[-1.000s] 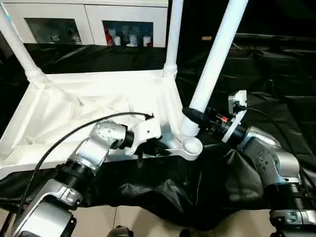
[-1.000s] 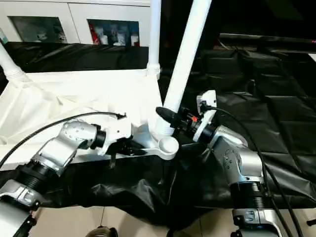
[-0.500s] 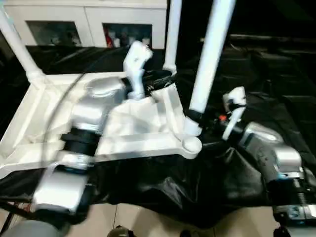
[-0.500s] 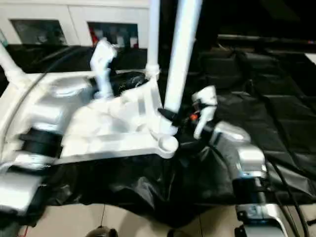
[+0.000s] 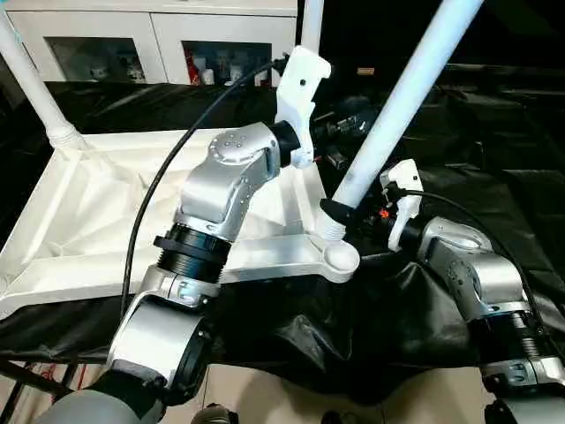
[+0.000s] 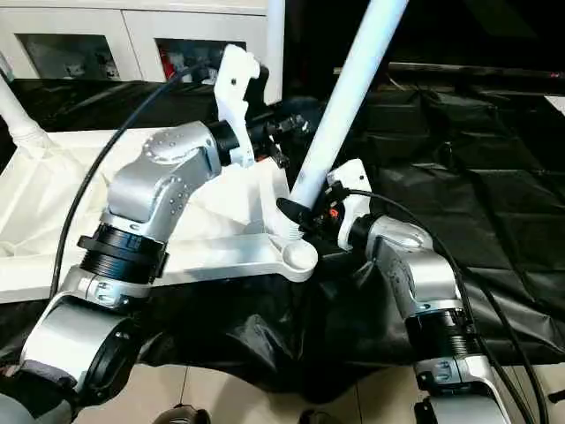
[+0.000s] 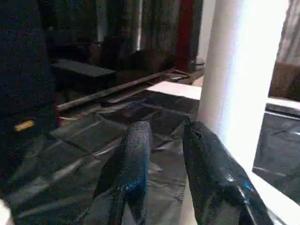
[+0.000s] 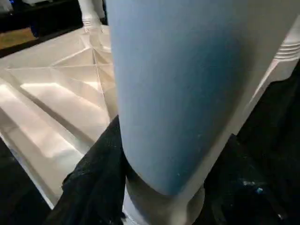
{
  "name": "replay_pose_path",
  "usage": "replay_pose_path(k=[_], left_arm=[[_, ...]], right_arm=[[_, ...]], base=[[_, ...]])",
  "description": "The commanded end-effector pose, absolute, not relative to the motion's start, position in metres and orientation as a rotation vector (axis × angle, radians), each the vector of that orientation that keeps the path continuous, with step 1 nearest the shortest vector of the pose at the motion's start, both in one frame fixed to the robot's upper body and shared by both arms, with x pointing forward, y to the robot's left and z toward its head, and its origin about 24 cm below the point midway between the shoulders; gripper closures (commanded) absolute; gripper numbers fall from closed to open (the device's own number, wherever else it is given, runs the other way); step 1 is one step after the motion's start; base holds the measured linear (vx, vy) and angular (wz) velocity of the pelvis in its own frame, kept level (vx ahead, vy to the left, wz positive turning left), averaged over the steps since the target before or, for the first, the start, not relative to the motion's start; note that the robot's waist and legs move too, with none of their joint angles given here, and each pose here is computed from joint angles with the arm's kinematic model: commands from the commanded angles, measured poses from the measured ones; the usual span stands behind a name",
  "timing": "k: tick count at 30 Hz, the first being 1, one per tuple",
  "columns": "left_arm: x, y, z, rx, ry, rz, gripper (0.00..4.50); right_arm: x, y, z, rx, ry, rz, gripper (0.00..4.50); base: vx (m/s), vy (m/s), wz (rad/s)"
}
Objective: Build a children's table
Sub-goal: Insert table leg to table base
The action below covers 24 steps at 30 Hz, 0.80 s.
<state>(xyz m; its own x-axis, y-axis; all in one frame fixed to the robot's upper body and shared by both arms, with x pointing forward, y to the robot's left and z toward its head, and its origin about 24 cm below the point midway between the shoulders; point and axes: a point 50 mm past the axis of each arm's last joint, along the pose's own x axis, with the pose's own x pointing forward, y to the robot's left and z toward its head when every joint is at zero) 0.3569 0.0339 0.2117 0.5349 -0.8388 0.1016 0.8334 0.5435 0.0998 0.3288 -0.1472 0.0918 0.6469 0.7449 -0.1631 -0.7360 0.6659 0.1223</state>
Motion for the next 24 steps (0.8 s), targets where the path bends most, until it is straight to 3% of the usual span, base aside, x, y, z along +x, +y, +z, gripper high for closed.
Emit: replay_pose_path(k=[1, 6, 9, 11, 12, 18, 24], left_arm=[[0.365, 0.048, 0.205, 0.147, -0.134, -0.917, 3.15], [0.368, 0.073, 0.183, 0.325, -0.072, -0.898, 3.15], [0.357, 0.087, 0.159, 0.466, 0.013, -1.049, 3.15], [0.341, 0.093, 0.140, 0.460, 0.103, -1.224, 3.15], [0.335, 0.094, 0.134, 0.441, 0.128, -1.284, 2.89], [0.322, 0.094, 0.105, 0.426, 0.234, -1.413, 2.73], [0.323, 0.100, 0.083, 0.488, 0.337, -1.441, 2.71]], right_arm=[[0.331, -0.147, 0.098, 0.034, 0.189, 0.849, 2.62], [0.331, -0.151, 0.102, 0.060, 0.192, 0.868, 2.62], [0.329, -0.155, 0.106, 0.070, 0.201, 0.895, 2.62], [0.330, -0.159, 0.107, 0.064, 0.205, 0.894, 2.62], [0.330, -0.161, 0.108, 0.061, 0.207, 0.892, 2.62], [0.327, -0.158, 0.108, 0.059, 0.213, 0.911, 2.62], [0.324, -0.155, 0.107, 0.062, 0.224, 0.928, 2.62]], base=[[0.000, 0.000, 0.00], [0.000, 0.000, 0.00], [0.000, 0.000, 0.00], [0.000, 0.000, 0.00], [0.000, 0.000, 0.00], [0.000, 0.000, 0.00], [0.000, 0.000, 0.00]])
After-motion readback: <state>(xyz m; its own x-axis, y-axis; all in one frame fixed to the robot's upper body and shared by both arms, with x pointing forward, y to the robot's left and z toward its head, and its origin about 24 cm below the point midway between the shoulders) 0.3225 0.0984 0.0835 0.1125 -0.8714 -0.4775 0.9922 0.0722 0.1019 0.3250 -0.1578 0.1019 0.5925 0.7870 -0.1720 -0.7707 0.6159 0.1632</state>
